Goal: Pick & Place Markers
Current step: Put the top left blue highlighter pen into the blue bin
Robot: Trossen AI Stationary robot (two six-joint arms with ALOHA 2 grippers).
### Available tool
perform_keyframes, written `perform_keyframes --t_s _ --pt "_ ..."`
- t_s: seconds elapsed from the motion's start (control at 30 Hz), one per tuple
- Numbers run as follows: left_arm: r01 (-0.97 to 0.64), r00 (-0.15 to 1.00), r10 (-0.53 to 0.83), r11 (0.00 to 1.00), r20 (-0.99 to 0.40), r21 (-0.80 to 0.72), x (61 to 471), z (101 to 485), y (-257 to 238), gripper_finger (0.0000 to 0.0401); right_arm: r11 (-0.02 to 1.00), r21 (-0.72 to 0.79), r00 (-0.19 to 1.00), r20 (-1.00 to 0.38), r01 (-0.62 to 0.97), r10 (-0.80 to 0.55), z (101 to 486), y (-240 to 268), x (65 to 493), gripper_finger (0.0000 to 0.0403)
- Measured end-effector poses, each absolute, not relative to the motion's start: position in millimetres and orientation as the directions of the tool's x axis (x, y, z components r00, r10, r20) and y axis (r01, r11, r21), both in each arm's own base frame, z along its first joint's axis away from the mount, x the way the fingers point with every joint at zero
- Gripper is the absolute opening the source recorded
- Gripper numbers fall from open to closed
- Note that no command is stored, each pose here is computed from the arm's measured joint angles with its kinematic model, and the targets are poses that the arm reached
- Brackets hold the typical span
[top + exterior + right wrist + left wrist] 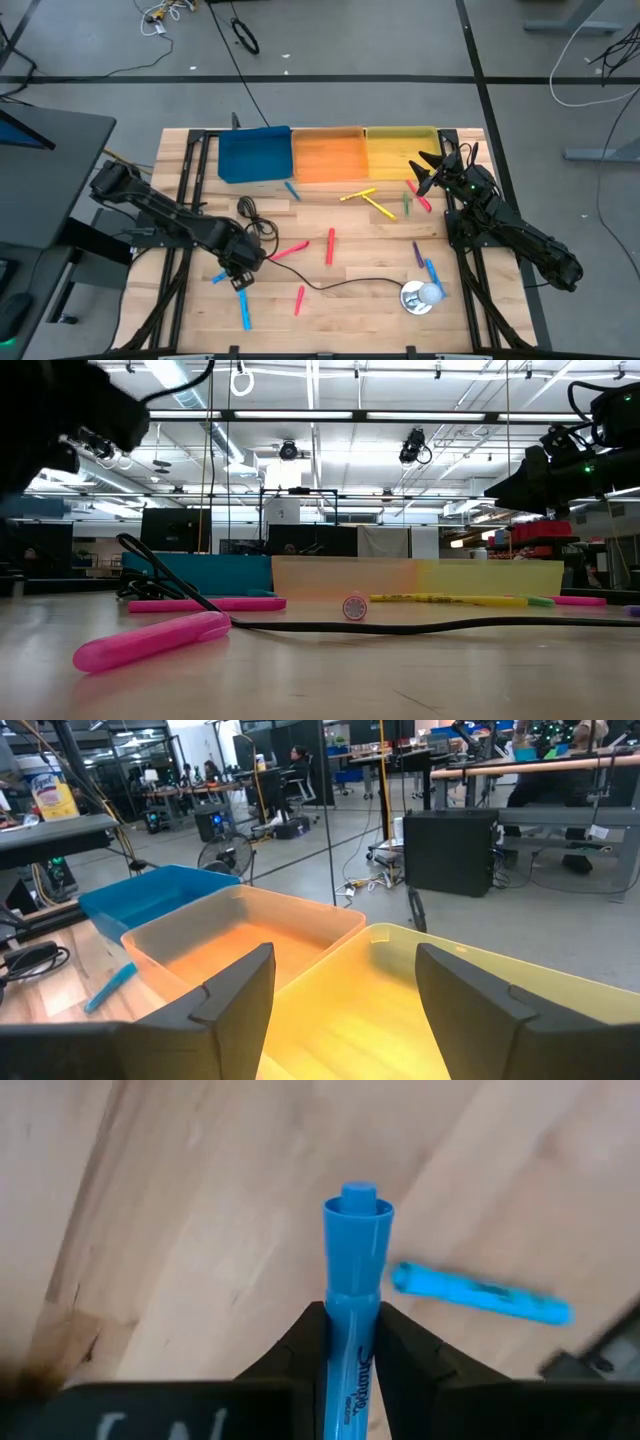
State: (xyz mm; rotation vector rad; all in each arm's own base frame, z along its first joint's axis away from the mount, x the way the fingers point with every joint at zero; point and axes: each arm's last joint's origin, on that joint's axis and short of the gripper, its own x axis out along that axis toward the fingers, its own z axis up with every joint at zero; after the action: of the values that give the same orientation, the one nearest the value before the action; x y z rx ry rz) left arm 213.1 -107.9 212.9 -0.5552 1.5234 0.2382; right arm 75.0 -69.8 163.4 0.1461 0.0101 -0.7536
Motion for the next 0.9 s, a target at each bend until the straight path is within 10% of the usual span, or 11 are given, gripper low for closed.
perform_keyframes --t_s 0.9 --pt "-0.057 0.061 -0.229 0.971 -0.971 -0.233 187 348 -93 0.0064 0.719 0.129 0.73 -0.062 0.683 -0.681 163 -70 75 0.0245"
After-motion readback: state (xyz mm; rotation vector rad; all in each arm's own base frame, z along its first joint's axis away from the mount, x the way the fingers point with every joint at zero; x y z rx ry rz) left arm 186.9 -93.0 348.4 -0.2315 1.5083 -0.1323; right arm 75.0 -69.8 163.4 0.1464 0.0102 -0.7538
